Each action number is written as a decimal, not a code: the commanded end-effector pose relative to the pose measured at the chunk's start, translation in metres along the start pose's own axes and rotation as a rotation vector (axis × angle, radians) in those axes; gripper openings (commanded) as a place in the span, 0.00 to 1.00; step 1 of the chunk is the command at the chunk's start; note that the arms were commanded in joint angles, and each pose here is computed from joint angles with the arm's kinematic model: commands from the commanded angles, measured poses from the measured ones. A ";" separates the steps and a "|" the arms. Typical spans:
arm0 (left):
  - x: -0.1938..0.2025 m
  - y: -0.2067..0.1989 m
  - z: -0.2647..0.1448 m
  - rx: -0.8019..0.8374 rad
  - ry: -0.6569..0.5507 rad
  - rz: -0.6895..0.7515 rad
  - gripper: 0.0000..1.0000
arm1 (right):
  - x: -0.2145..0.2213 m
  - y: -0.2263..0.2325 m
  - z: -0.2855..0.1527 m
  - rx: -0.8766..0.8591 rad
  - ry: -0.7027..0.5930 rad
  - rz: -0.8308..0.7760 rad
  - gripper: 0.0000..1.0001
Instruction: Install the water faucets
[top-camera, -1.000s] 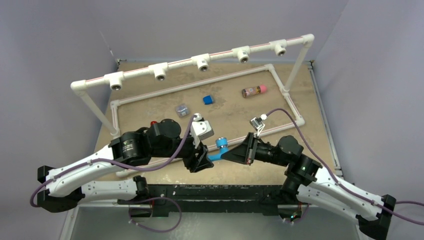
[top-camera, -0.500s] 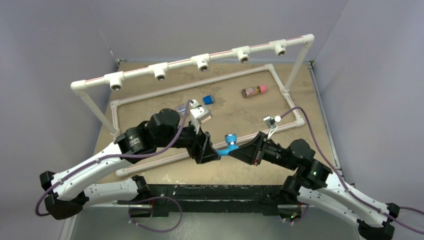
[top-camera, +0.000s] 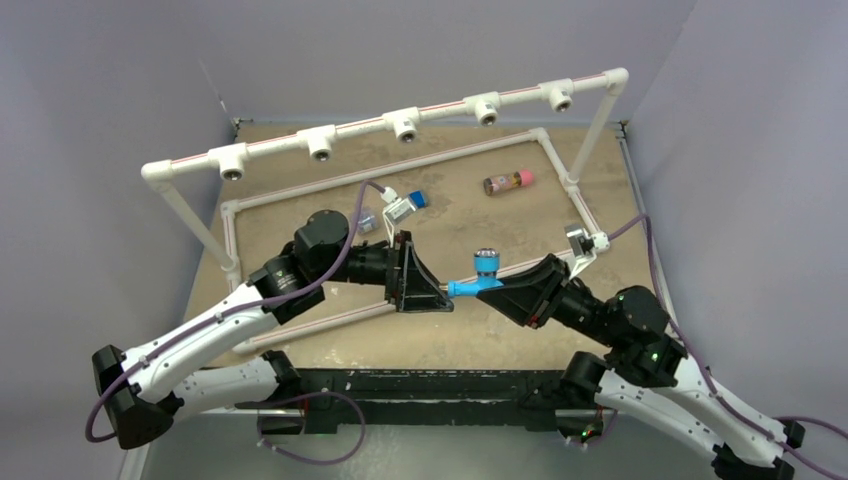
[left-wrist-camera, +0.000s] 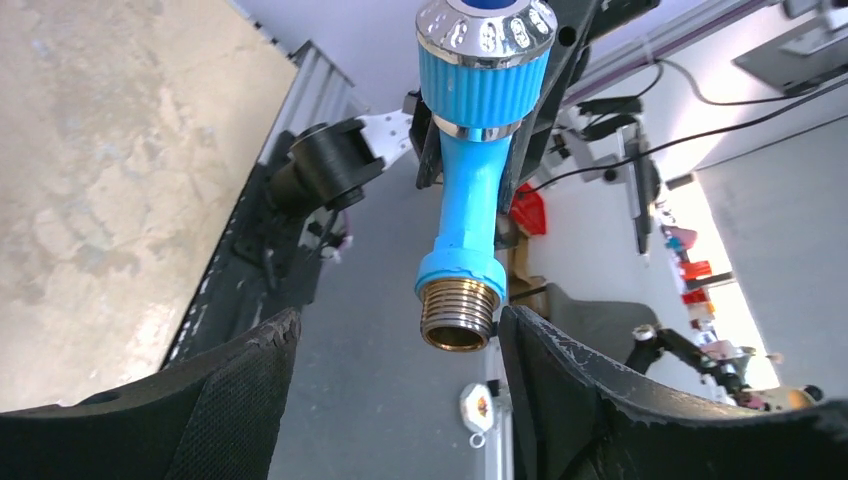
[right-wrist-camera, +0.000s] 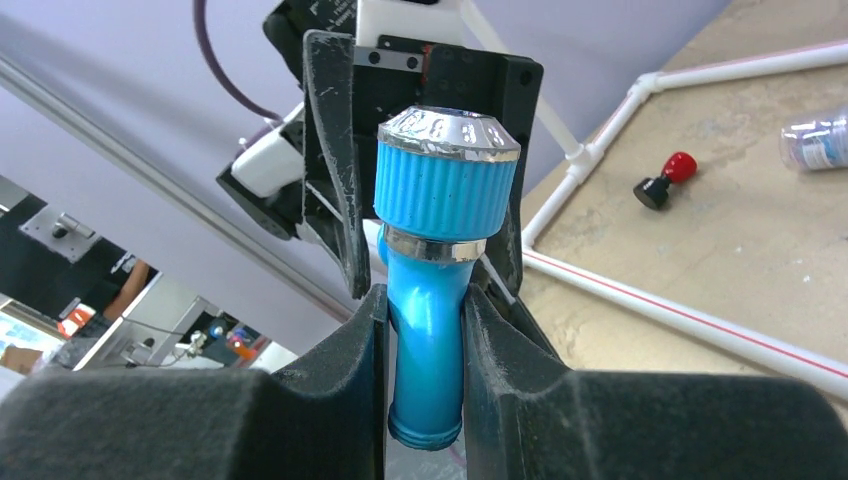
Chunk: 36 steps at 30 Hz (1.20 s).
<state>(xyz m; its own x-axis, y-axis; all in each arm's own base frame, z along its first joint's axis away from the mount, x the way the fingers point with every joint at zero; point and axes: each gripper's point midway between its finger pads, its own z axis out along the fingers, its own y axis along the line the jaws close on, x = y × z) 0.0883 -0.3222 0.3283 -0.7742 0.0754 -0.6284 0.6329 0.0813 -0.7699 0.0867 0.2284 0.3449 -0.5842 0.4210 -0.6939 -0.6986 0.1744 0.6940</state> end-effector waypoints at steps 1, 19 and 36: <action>-0.021 -0.032 0.000 0.139 -0.071 -0.012 0.72 | -0.035 0.036 0.000 -0.100 -0.098 -0.048 0.00; -0.050 -0.028 0.004 0.079 -0.196 -0.068 0.66 | -0.034 0.026 0.015 -0.079 -0.121 0.045 0.00; -0.053 -0.040 0.001 0.134 -0.201 -0.057 0.41 | -0.025 0.006 0.020 -0.013 -0.117 0.127 0.00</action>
<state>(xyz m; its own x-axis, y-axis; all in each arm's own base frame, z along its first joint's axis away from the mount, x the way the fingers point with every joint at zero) 0.1074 -0.3350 0.3670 -0.8293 -0.0911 -0.5514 0.5528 0.0116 -0.8333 0.1033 0.2392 0.3556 -0.6313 0.4938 -0.5980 -0.6207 0.1406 0.7713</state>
